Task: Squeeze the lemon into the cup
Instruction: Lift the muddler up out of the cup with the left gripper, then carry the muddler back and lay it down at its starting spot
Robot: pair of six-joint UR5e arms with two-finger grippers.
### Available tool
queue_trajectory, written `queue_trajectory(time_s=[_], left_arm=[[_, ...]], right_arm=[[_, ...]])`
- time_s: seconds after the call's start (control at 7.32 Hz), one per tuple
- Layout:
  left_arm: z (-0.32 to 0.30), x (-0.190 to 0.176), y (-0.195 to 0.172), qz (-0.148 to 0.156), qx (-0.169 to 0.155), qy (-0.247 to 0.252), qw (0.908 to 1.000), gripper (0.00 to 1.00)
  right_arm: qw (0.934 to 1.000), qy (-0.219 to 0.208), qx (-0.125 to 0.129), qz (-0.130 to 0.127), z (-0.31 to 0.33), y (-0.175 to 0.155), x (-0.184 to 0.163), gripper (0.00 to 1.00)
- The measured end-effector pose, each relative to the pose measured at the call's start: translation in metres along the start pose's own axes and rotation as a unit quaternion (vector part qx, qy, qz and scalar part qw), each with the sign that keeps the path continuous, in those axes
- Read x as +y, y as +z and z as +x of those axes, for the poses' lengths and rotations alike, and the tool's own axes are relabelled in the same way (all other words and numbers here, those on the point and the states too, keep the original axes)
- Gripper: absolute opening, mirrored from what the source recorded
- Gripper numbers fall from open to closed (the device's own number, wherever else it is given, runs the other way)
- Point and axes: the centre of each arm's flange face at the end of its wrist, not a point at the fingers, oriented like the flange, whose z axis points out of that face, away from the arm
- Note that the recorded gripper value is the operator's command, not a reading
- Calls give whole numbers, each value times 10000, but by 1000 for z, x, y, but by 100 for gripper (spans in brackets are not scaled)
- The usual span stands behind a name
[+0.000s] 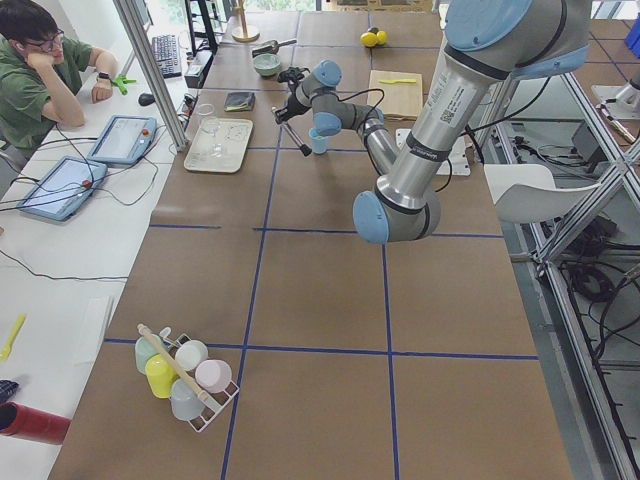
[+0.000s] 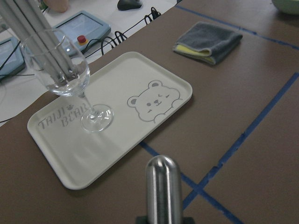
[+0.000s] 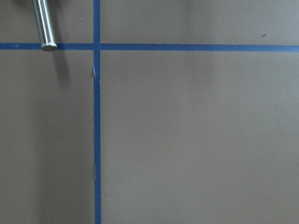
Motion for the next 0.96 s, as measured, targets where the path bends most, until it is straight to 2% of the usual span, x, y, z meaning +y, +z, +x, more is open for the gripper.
queue_trajectory(time_s=[0.14,0.41,0.55,0.82,0.96], left_arm=[[-23,14,-4,-310,-142,-85,9994,0],[-69,50,-4,-735,-411,-310,9960,0],[-99,75,-3,-1004,-455,-529,9925,0],[-155,139,-2,-1609,-455,-1342,9767,0],[-170,165,1,-1805,-557,-1986,9617,0]], right_arm=[[10000,-20,3,29,5,5,-1,100],[9999,-78,11,116,17,19,-1,100],[9999,-93,7,142,19,21,-2,100],[9998,-105,-3,168,18,21,-4,100],[9998,-113,-3,178,18,20,-7,100]])
